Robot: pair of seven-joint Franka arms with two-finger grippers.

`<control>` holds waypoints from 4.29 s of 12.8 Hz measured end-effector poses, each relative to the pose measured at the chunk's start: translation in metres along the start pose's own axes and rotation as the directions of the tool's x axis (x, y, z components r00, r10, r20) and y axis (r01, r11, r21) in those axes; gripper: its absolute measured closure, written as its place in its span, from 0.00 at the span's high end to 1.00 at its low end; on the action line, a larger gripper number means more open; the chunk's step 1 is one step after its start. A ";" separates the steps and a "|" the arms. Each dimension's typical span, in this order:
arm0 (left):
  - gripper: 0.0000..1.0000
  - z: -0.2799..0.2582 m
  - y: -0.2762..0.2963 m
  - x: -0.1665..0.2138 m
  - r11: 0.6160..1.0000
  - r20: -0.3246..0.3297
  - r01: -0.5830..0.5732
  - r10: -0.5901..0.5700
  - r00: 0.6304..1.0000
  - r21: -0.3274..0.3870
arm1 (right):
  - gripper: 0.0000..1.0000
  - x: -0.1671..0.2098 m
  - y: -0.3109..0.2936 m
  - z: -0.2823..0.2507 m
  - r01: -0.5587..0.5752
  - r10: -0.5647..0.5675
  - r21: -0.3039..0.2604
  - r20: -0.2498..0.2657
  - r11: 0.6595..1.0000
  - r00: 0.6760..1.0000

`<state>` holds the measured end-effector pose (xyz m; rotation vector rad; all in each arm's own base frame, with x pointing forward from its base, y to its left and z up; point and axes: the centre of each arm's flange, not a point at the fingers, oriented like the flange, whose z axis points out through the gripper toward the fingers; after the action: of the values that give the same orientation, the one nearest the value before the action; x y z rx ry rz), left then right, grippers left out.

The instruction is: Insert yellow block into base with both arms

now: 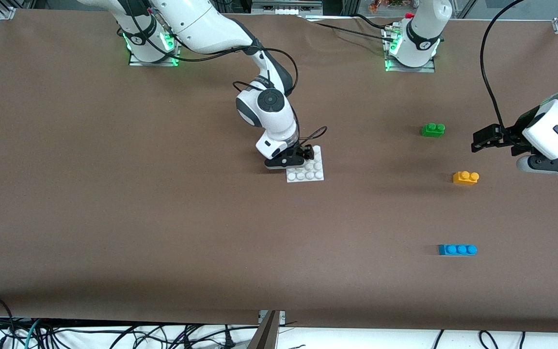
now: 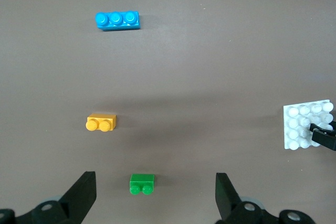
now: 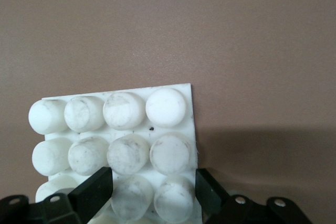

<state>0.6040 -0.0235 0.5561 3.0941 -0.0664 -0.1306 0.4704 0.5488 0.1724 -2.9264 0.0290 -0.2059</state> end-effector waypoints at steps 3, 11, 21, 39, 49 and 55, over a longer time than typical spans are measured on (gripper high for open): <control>1.00 0.000 0.000 0.000 1.000 0.000 0.000 0.000 1.000 0.000 | 0.74 0.000 -0.001 0.000 -0.038 0.038 0.002 -0.001 0.999 0.999; 1.00 0.000 0.000 0.000 1.000 0.000 0.000 0.000 1.000 0.000 | 0.74 0.007 0.001 -0.001 -0.171 0.171 0.007 -0.006 0.985 0.985; 1.00 0.000 0.000 0.000 1.000 0.000 0.000 0.000 1.000 0.000 | 0.85 0.048 -0.038 -0.061 -0.175 0.175 -0.001 -0.003 0.985 0.985; 1.00 0.023 -0.007 0.008 1.000 0.039 0.013 -0.013 0.999 0.001 | 1.00 0.178 0.282 -0.464 0.003 0.025 -0.171 0.161 0.985 0.987; 1.00 0.200 -0.125 -0.001 0.994 0.033 0.048 -0.052 0.998 0.103 | 1.00 0.175 0.386 -0.515 -0.081 0.108 -0.162 0.164 0.984 0.980; 1.00 0.258 -0.140 -0.009 0.995 0.103 0.004 -0.014 0.995 0.097 | 1.00 0.175 0.384 -0.515 -0.065 0.092 -0.159 0.165 0.985 0.982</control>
<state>0.5791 0.1056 0.2935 3.1825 -0.0640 -0.2975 0.5694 0.0619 0.6156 -3.0765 0.1397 0.0650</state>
